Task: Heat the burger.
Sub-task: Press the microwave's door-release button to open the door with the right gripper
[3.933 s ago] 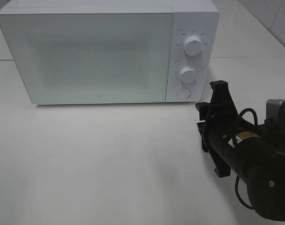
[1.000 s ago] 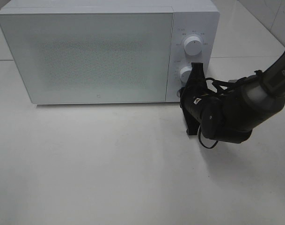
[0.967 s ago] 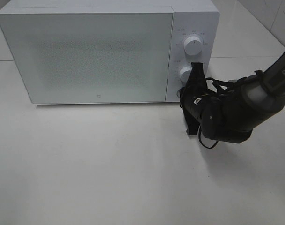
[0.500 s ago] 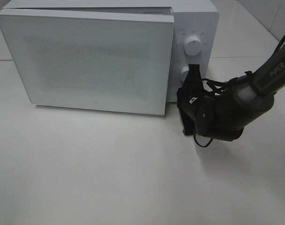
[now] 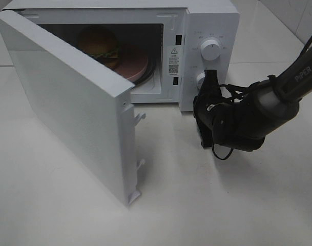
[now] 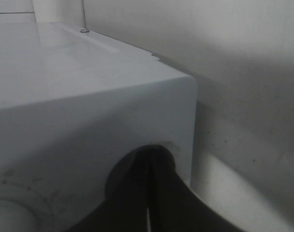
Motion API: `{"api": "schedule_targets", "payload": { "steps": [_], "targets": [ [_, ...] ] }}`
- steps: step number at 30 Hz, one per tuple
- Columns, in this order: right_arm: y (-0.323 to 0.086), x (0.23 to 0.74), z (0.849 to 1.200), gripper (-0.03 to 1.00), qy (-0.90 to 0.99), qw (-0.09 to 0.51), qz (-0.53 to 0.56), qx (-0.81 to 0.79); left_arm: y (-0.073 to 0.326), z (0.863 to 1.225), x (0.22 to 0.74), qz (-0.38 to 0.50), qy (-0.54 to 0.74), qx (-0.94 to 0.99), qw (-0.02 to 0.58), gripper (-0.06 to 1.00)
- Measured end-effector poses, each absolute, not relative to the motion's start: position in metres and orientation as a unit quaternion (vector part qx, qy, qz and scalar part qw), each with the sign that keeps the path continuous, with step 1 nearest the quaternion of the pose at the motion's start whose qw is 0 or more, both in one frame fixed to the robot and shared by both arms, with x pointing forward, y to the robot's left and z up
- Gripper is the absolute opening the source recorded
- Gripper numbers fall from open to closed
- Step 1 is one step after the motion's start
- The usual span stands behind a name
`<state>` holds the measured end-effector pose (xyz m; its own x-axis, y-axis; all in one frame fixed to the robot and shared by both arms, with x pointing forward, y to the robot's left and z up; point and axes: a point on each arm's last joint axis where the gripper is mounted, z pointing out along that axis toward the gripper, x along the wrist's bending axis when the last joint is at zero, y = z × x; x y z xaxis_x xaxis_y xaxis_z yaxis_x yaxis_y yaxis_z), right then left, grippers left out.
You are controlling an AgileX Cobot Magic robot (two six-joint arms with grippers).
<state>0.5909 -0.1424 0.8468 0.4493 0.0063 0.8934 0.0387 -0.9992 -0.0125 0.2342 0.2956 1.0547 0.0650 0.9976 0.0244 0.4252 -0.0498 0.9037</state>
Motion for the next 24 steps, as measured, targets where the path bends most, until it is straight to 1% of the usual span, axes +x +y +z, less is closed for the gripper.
{"api": "schedule_targets", "payload": {
  "steps": [10, 24],
  "targets": [
    [-0.150, 0.586, 0.855, 0.01, -0.036, 0.018, -0.517, -0.855, 0.296, 1.055, 0.234, 0.373, 0.573, 0.621, 0.383, 0.97],
    [-0.158, 0.565, 0.866, 0.01, -0.055, 0.021, -0.494, -0.867, 0.296, 1.055, 0.234, 0.373, 0.573, 0.621, 0.383, 0.97]
  ]
}}
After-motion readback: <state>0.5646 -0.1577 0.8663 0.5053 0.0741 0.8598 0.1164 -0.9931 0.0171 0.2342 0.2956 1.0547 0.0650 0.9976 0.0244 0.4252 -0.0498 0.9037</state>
